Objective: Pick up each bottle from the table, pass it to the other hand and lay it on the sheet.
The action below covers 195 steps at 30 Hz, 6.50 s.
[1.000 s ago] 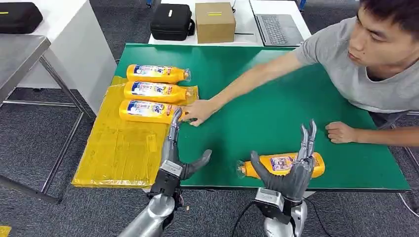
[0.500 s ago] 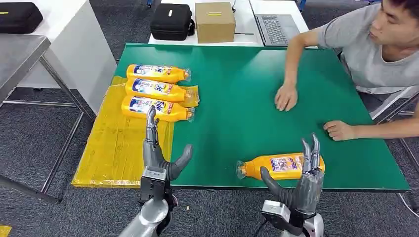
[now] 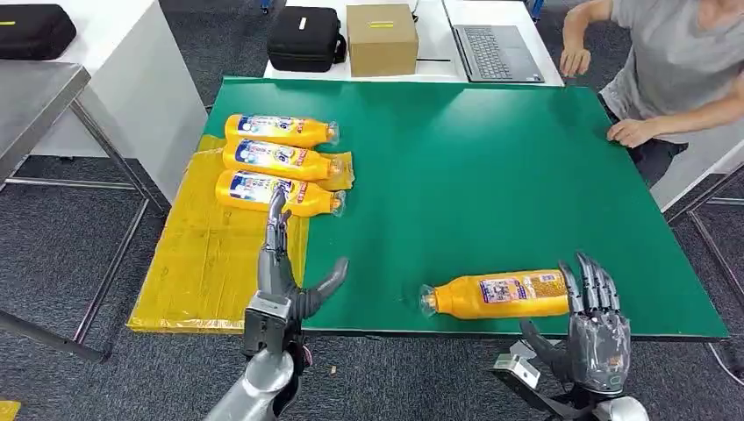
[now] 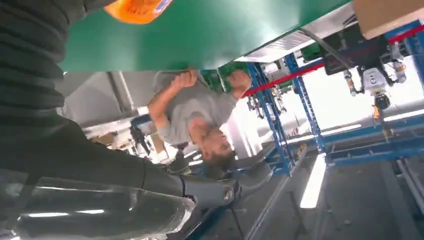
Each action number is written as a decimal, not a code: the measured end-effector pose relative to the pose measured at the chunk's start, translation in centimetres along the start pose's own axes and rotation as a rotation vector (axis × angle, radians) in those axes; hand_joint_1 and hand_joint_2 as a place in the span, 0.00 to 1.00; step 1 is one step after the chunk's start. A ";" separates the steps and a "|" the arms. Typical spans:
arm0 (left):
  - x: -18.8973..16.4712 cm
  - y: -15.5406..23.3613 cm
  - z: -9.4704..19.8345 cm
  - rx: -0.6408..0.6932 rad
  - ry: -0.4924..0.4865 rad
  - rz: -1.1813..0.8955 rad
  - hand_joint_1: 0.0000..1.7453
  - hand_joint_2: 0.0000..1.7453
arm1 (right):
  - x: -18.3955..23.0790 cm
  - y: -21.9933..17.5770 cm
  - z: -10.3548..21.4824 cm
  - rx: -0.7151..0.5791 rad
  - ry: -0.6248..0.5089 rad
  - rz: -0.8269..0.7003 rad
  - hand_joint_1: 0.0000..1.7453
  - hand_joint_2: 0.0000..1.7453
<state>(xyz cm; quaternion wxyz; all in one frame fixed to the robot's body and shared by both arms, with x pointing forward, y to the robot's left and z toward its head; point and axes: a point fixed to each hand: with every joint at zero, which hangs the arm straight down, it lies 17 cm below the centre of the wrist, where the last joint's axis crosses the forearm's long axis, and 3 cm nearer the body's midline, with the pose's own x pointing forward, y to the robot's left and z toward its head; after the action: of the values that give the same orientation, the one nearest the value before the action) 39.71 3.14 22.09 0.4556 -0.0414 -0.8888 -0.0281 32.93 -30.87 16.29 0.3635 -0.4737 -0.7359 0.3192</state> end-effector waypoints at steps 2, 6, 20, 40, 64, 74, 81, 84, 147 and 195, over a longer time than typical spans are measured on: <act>-0.1 -0.4 0.0 -0.014 0.006 0.019 0.00 1.00 | -0.5 0.5 0.1 0.042 -0.010 0.034 0.00 1.00; -0.3 -1.1 -0.1 -0.036 0.013 0.041 0.00 1.00 | -1.9 1.6 0.0 0.143 -0.028 0.071 0.00 1.00; -1.0 -2.4 -0.4 -0.064 0.049 0.103 0.00 1.00 | -7.0 5.0 -2.3 0.388 -0.090 0.080 0.00 1.00; -2.7 -6.3 -0.3 -0.191 0.115 0.171 0.00 1.00 | -12.4 8.7 -0.7 0.653 -0.057 0.076 0.00 1.00; -3.3 -7.1 -0.2 -0.224 0.121 0.146 0.00 1.00 | -11.0 10.5 0.5 0.688 -0.073 -0.059 0.00 1.00; -3.4 -7.6 0.0 -0.240 0.129 0.160 0.00 1.00 | -12.2 12.5 3.0 0.833 -0.040 -0.079 0.00 1.00; -3.4 -7.7 -0.3 -0.239 0.132 0.166 0.00 1.00 | -14.2 12.9 4.3 0.917 -0.006 -0.036 0.00 1.00; -3.4 -7.8 -0.4 -0.237 0.129 0.165 0.00 1.00 | -14.6 13.1 4.1 0.923 0.000 -0.030 0.00 1.00; -2.8 -9.0 0.0 -0.252 0.116 0.146 0.00 1.00 | -11.4 13.9 1.7 0.715 -0.030 -0.077 1.00 1.00; -3.6 -7.5 -0.5 -0.094 0.205 0.241 0.00 1.00 | 7.7 6.7 -7.0 -0.153 0.052 -0.754 1.00 1.00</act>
<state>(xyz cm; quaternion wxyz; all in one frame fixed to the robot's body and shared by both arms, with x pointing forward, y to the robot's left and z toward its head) 41.45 -4.55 19.40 0.5416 -0.1658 -0.8239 -0.0187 39.69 -20.45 16.32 0.4375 -0.2035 -0.8707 0.0950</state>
